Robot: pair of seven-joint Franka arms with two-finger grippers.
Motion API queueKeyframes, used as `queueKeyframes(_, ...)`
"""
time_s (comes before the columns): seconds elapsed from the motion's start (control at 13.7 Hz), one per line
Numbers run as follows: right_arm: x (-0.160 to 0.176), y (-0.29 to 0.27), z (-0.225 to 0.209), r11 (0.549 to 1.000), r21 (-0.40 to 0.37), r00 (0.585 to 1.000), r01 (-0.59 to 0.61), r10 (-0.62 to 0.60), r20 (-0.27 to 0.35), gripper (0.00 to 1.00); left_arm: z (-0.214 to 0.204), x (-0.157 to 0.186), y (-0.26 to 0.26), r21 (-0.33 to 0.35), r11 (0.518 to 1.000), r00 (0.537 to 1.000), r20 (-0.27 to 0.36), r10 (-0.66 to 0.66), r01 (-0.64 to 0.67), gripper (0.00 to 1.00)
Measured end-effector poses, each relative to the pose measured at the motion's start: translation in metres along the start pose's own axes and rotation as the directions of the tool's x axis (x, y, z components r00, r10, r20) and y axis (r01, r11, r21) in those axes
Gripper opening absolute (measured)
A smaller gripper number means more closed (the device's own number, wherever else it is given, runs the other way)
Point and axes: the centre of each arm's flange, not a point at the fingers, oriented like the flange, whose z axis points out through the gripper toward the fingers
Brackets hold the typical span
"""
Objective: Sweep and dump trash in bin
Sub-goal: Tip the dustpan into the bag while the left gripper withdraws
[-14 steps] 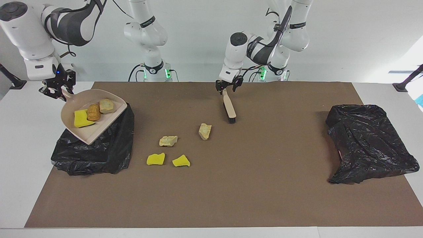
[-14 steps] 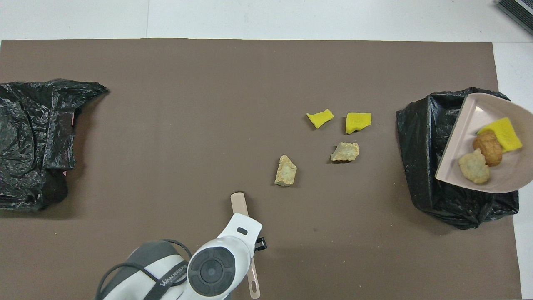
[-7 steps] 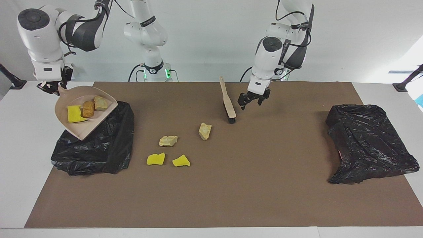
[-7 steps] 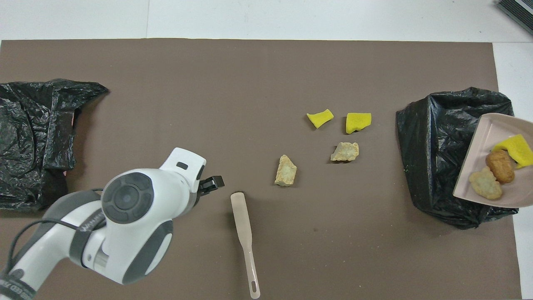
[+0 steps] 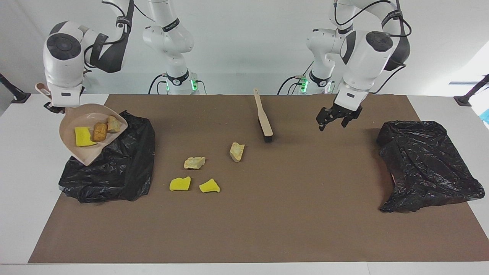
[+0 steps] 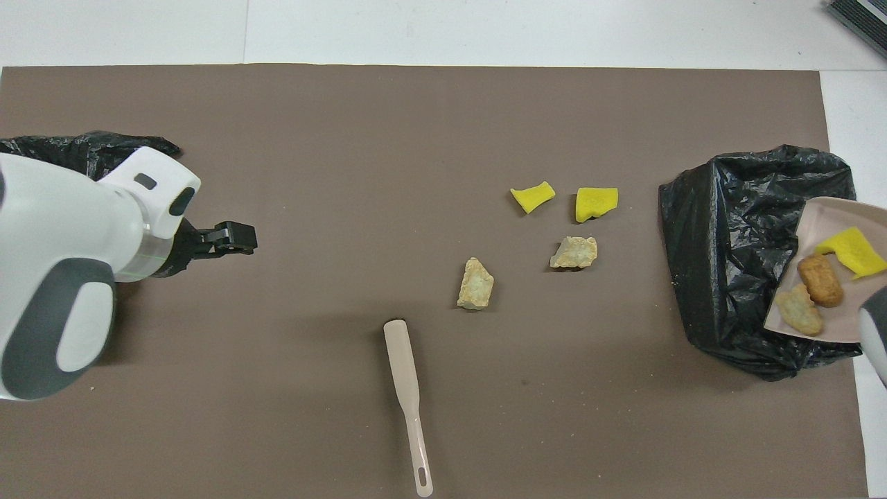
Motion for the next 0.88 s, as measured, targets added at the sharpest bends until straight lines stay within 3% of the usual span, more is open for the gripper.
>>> queueKeyframes(0.36, 0.045, 0.001, -0.03, 0.983, -0.102, 0.975, 0.153, -0.133, 0.179, 0.33, -0.039, 0.025, -0.059, 0.006, 0.995, 0.995, 0.038, 0.096, -0.096, 1.0)
queueKeyframes(0.58, 0.054, -0.001, -0.045, 0.969, -0.129, 0.943, 0.211, -0.167, 0.289, 0.33, -0.061, 0.032, -0.09, 0.004, 0.993, 0.992, 0.038, 0.12, -0.12, 1.0)
queueKeyframes(0.88, 0.053, -0.001, -0.056, 0.957, -0.149, 0.908, 0.249, -0.177, 0.379, 0.33, -0.087, 0.04, -0.1, 0.002, 0.99, 0.989, 0.045, 0.143, -0.143, 1.0)
